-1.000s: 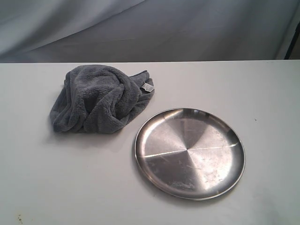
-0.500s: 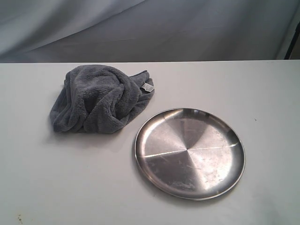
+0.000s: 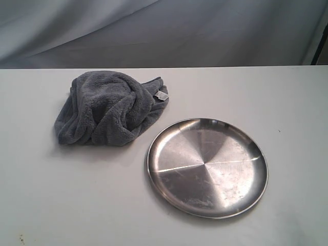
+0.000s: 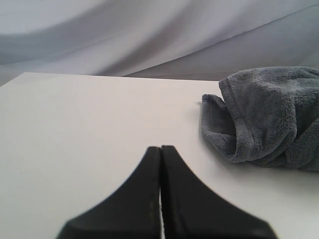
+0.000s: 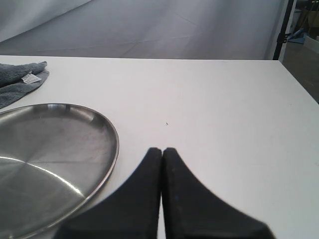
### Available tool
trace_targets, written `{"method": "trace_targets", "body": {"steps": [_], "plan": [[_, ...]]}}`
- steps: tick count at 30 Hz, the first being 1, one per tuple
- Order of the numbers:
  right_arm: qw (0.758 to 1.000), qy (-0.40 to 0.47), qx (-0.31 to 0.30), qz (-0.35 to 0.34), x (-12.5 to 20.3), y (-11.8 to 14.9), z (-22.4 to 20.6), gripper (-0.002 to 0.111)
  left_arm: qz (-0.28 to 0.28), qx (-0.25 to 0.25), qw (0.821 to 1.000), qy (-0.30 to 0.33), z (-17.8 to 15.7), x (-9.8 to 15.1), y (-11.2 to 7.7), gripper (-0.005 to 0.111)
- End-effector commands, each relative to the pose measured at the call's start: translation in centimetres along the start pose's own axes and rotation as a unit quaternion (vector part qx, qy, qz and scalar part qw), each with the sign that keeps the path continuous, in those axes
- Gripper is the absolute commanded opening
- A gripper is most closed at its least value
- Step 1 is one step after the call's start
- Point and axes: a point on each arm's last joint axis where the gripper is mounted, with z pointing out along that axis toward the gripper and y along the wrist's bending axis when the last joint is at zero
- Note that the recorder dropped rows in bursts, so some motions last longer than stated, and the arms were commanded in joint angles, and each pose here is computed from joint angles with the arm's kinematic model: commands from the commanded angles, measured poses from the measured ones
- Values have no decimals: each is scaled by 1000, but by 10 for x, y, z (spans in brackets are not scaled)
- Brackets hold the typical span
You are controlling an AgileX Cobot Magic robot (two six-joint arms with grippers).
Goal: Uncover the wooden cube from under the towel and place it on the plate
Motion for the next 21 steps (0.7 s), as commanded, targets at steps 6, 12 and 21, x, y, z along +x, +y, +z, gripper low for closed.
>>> {"method": "trace_targets", "body": {"steps": [6, 12, 21], "plan": [[1000, -3, -1, 1, 1, 0, 0, 0, -2, 0, 1000, -4, 0, 0, 0, 0], [1000, -21, 2, -7, -3, 0, 0, 0, -2, 0, 1000, -4, 0, 0, 0, 0], [996, -94, 3, -7, -16, 0, -2, 0, -2, 0, 1000, -4, 0, 0, 0, 0]]}}
